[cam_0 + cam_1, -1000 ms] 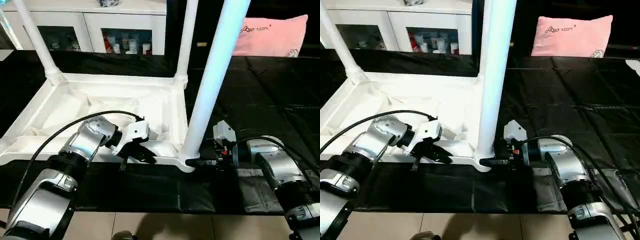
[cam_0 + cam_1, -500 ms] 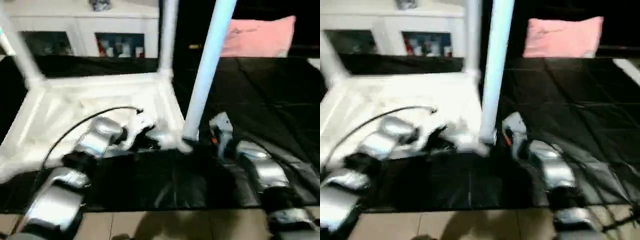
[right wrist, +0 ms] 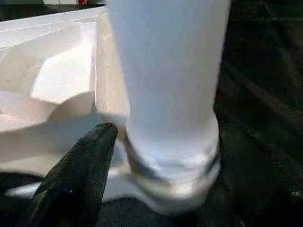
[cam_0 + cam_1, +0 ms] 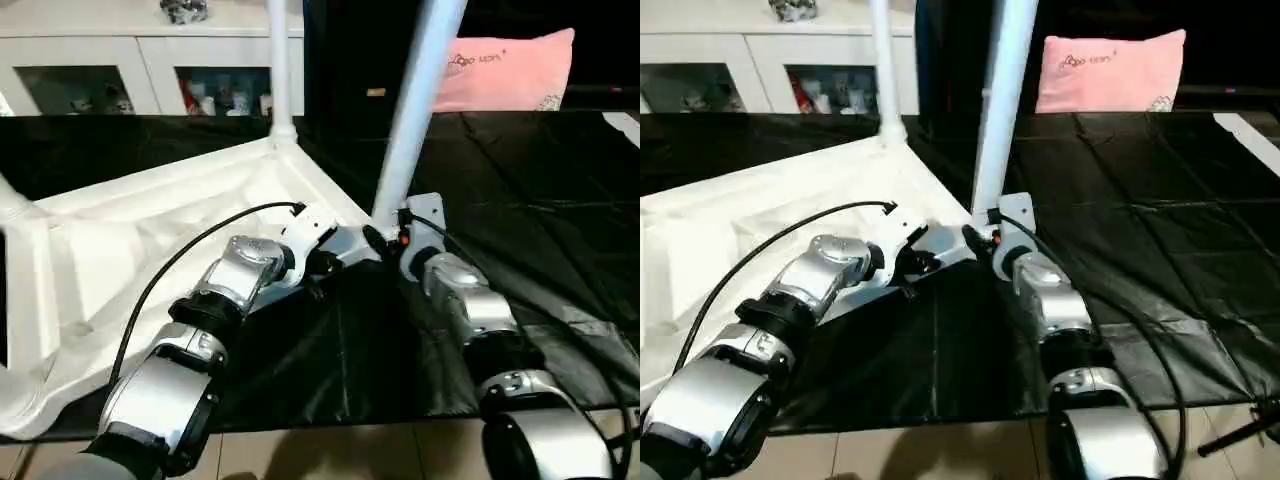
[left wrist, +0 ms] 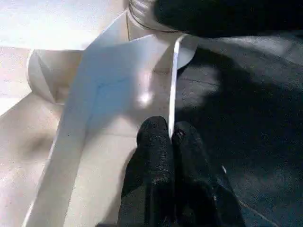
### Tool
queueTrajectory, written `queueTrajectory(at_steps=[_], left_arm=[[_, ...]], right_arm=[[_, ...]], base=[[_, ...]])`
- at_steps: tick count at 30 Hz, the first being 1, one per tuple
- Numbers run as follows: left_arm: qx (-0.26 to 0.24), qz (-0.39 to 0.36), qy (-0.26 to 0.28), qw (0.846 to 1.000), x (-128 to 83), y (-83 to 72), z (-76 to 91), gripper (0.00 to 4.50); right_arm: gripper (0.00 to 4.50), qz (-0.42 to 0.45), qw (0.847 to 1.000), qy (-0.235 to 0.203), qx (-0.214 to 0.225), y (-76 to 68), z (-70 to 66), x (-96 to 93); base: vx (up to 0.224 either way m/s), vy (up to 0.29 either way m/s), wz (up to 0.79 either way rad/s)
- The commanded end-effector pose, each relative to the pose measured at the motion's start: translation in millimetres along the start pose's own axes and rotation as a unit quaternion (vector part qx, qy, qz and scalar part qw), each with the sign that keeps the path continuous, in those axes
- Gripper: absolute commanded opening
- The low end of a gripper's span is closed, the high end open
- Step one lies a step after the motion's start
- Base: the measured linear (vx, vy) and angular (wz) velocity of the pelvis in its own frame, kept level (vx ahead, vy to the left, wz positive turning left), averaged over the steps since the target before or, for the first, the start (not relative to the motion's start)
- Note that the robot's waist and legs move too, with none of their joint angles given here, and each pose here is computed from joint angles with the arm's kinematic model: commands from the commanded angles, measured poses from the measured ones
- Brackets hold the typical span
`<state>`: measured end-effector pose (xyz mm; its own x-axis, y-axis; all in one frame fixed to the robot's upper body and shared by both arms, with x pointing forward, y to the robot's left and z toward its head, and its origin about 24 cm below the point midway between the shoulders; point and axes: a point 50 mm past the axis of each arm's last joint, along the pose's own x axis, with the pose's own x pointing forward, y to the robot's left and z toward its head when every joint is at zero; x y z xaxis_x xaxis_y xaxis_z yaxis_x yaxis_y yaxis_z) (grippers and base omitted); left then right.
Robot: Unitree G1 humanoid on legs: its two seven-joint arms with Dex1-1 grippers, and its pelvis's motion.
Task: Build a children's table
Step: Rotate leg to tighten
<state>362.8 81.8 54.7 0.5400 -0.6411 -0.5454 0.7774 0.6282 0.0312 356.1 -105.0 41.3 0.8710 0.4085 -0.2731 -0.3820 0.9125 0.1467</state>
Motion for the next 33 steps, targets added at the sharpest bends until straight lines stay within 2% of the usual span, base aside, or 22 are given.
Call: queueTrajectory(at_steps=[1, 2, 3, 4, 6, 8, 9, 12, 16, 18, 19, 22, 25, 27, 30, 31, 33], left_arm=[[0.025, -0.019, -0.042, 0.999, 6.8, -10.9, 23.2, 0.0], [0.034, -0.023, -0.039, 0.998, 5.0, -9.1, 20.3, 0.0], [0.034, -0.023, -0.039, 0.998, 5.0, -9.1, 20.3, 0.0], [0.055, -0.041, -0.031, 0.997, 0.1, -6.2, 13.1, 0.0], [0.073, -0.071, -0.018, 0.995, -4.8, -5.6, 5.5, 0.0], [0.078, -0.085, -0.011, 0.993, -6.9, -5.7, 2.0, 0.0], [0.09, -0.109, 0.001, 0.99, -13.6, -2.8, -5.1, 0.0], [0.108, -0.129, 0.013, 0.986, -20.8, 1.4, -11.2, 0.0], [0.136, -0.174, 0.034, 0.975, -34.2, 7.0, -20.9, 0.0], [0.159, -0.209, 0.035, 0.964, -41.8, 7.4, -23.7, 0.0], [0.172, -0.245, 0.033, 0.954, -48.8, 6.5, -24.6, 0.0], [0.178, -0.259, 0.031, 0.949, -51.6, 5.7, -24.3, 0.0], [0.182, -0.29, 0.036, 0.939, -56.3, 3.8, -23.3, 0.0], [0.2, -0.313, 0.045, 0.927, -58.8, 1.9, -24.4, 0.0], [0.207, -0.329, 0.048, 0.92, -60.2, -0.4, -24.7, 0.0], [0.212, -0.349, 0.051, 0.912, -61.8, -4.4, -25.0, 0.0], [0.213, -0.354, 0.052, 0.909, -62.2, -5.7, -25.0, 0.0]], right_arm=[[3.99, 0.079, 0.996, 0.036, 0.015, 30.6, -24.4, 2.3], [3.99, 0.077, 0.997, 0.031, 0.008, 24.2, -24.9, -0.8], [4.13, 0.077, 0.997, 0.031, 0.008, 24.2, -24.9, -0.8], [4.32, 0.08, 0.997, 0.022, -0.012, 8.7, -25.4, -10.0], [4.33, 0.087, 0.996, 0.012, -0.03, -4.8, -24.2, -19.3], [4.44, 0.092, 0.995, 0.007, -0.039, -9.4, -23.2, -22.9], [4.44, 0.126, 0.99, -0.005, -0.06, -19.9, -17.7, -34.1], [4.44, 0.173, 0.98, -0.012, -0.093, -28.7, -11.4, -46.8], [4.44, 0.253, 0.957, -0.008, -0.14, -38.5, -0.8, -67.3], [4.44, 0.3, 0.941, 0.005, -0.155, -39.3, 1.8, -77.1], [4.44, 0.339, 0.924, 0.021, -0.174, -37.2, 2.9, -83.8], [4.44, 0.353, 0.917, 0.026, -0.185, -36.0, 3.2, -86.1], [4.44, 0.383, 0.9, 0.04, -0.205, -31.6, 1.5, -87.3], [4.44, 0.403, 0.886, 0.051, -0.221, -27.5, -0.9, -85.1], [4.44, 0.414, 0.883, 0.054, -0.215, -25.4, -1.0, -83.1], [4.17, 0.426, 0.88, 0.053, -0.205, -23.3, 0.0, -80.5], [4.08, 0.429, 0.879, 0.052, -0.203, -23.0, 0.5, -80.1]], base=[[0.0, 0.0, 0.0], [0.0, 0.0, 0.0], [0.0, 0.0, 0.0], [0.0, 0.0, 0.0], [0.0, 0.0, 0.0], [0.0, 0.0, 0.0], [0.0, 0.0, 0.0], [0.0, 0.0, 0.0], [0.0, 0.0, 0.0], [0.0, 0.0, 0.0], [0.0, 0.0, 0.0], [0.0, 0.0, 0.0], [0.0, 0.0, 0.0], [0.0, 0.0, 0.0], [0.0, 0.0, 0.0], [0.0, 0.0, 0.0], [0.0, 0.0, 0.0]])
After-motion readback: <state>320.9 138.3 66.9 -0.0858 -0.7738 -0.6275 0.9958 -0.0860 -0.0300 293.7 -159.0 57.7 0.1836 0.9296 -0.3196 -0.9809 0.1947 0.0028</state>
